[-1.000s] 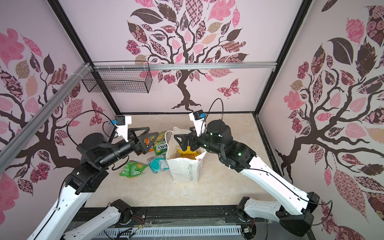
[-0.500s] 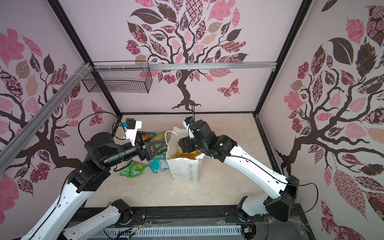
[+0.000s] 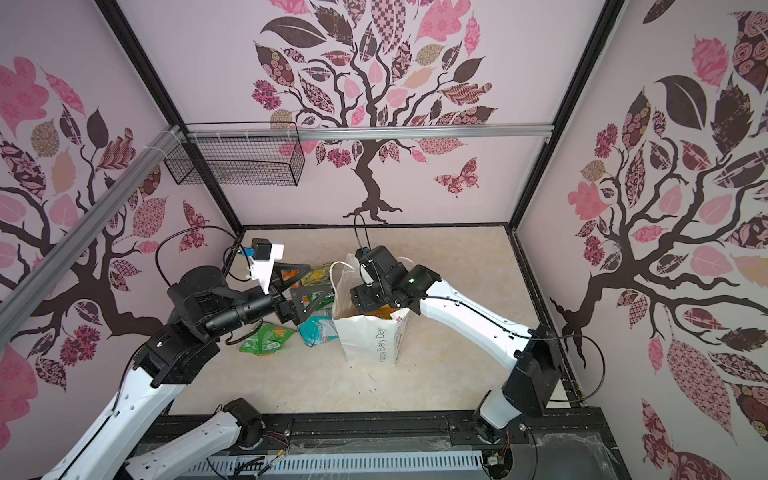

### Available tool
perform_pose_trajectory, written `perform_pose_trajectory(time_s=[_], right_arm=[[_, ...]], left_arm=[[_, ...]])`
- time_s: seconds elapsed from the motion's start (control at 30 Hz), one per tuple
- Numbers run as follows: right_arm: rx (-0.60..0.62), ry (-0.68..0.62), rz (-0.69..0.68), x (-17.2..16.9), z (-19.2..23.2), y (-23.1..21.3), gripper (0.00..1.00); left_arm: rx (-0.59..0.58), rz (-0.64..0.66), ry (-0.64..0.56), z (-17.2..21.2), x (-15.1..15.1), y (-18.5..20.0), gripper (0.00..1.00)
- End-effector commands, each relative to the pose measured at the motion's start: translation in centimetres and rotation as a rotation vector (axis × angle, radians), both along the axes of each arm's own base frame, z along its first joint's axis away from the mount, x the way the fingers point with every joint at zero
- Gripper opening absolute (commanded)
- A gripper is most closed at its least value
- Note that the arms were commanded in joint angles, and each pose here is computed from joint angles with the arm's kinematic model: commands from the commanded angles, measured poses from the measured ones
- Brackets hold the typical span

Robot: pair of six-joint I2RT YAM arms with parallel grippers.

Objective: Take the snacks out of the paper bag
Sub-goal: 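Grip the bag rim with the left gripper while the right gripper lowers into the bag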

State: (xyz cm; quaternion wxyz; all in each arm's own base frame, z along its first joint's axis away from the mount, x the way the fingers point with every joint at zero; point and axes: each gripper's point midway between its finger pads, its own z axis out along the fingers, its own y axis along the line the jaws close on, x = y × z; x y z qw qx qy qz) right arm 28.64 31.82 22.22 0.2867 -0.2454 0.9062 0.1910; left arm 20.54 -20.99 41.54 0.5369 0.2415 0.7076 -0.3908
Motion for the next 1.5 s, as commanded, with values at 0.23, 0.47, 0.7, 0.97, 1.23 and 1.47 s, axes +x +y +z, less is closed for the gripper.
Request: perform_pose_trajectory(time_s=[0.23, 0.47, 0.7, 0.97, 1.23, 1.47], right_arm=[[-0.079, 0.112, 0.045, 0.1, -5.3, 1.4, 0.79], [-0.114, 0.183, 0.051, -0.2, -8.4, 1.8, 0.85], [-0.158, 0.218, 0.051, -0.2, -11.3, 1.6, 0.92], [-0.214, 0.308, 0.061, -0.7, -15.3, 1.8, 0.96], [-0.251, 0.354, 0.057, -1.2, -18.7, 1.4, 0.97], [-0.284, 0.421, 0.062, -2.2, -22.3, 1.0, 0.97]], left_arm=[[0.003, 0.007, -0.038, 0.4, -0.3, 0.3, 0.99], [0.005, 0.011, -0.039, 0.3, -0.3, 0.4, 0.99], [0.01, 0.014, -0.032, -0.1, -0.1, 0.3, 0.99], [0.015, 0.034, -0.033, -0.2, 0.1, 0.6, 0.99], [0.02, 0.037, -0.03, -0.4, 0.2, 0.6, 0.99], [0.026, 0.045, -0.026, -0.7, 0.4, 0.7, 0.99]])
